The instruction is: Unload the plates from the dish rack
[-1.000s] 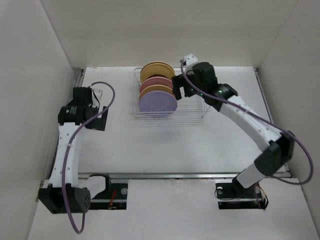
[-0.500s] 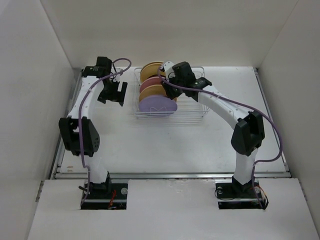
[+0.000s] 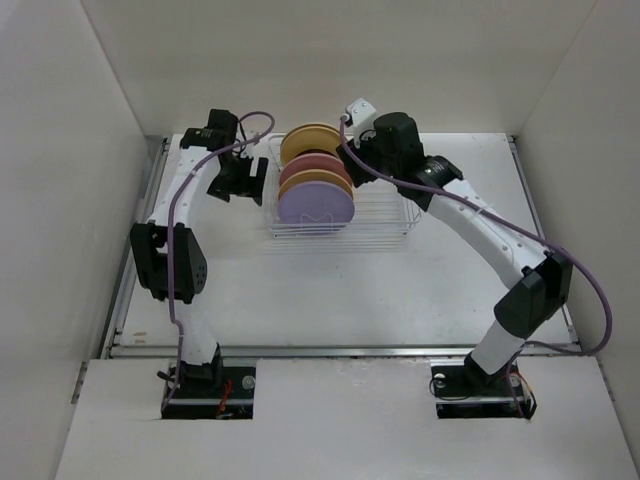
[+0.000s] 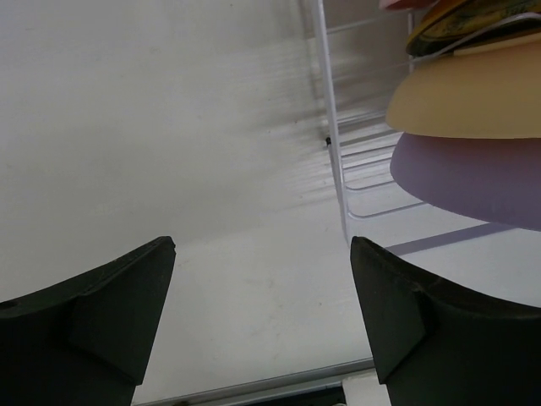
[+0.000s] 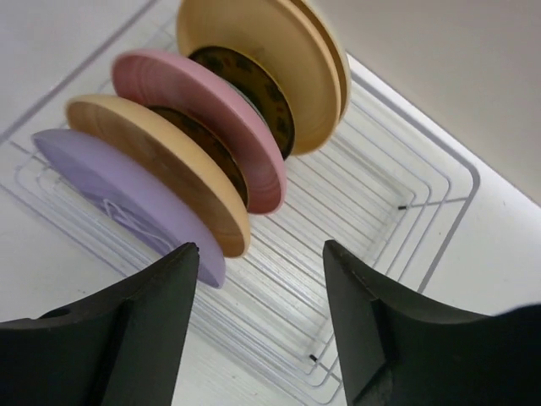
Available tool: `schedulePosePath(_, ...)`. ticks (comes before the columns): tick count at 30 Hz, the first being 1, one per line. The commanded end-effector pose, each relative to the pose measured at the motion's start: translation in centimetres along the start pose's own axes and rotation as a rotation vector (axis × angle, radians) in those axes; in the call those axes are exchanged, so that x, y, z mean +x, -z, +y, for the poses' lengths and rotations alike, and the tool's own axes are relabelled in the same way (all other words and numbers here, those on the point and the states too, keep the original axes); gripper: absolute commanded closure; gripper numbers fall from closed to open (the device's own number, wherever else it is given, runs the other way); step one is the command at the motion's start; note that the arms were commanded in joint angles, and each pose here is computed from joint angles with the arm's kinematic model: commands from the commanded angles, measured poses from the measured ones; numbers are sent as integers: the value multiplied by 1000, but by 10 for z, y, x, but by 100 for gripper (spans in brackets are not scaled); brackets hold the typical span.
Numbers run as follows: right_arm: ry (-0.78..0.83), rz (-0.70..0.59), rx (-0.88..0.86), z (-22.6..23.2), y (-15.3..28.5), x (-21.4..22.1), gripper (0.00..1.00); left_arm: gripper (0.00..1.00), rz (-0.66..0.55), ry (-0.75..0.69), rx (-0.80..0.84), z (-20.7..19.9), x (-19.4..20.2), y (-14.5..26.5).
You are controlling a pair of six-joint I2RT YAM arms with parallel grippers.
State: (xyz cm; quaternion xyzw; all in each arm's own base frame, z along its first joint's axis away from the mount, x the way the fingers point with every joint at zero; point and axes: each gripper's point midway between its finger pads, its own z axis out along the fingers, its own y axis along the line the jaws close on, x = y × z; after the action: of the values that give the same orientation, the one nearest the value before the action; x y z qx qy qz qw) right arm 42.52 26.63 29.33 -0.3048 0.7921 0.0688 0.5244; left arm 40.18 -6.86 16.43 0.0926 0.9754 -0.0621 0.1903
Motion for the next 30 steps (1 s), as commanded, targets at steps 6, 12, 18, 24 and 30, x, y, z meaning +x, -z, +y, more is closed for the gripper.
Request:
schedulePosePath(6,45,-3,-208,47,-20,7,45,23,18,19,68,-18,-10,-13)
schedulePosePath(12,53,67,-275,72,-53,31,48,46,68,37,51,-22,-7,-38)
schedulePosePath(18,47,55,-213,63,-63,31,60,74,147,40,66,-30,7,-58)
schedulePosePath(24,44,7,-131,52,-45,9,97,100,169,86,74,-38,11,-61)
schedulePosePath(30,46,-95,-43,44,-12,-26,100,100,171,179,44,-38,11,-63)
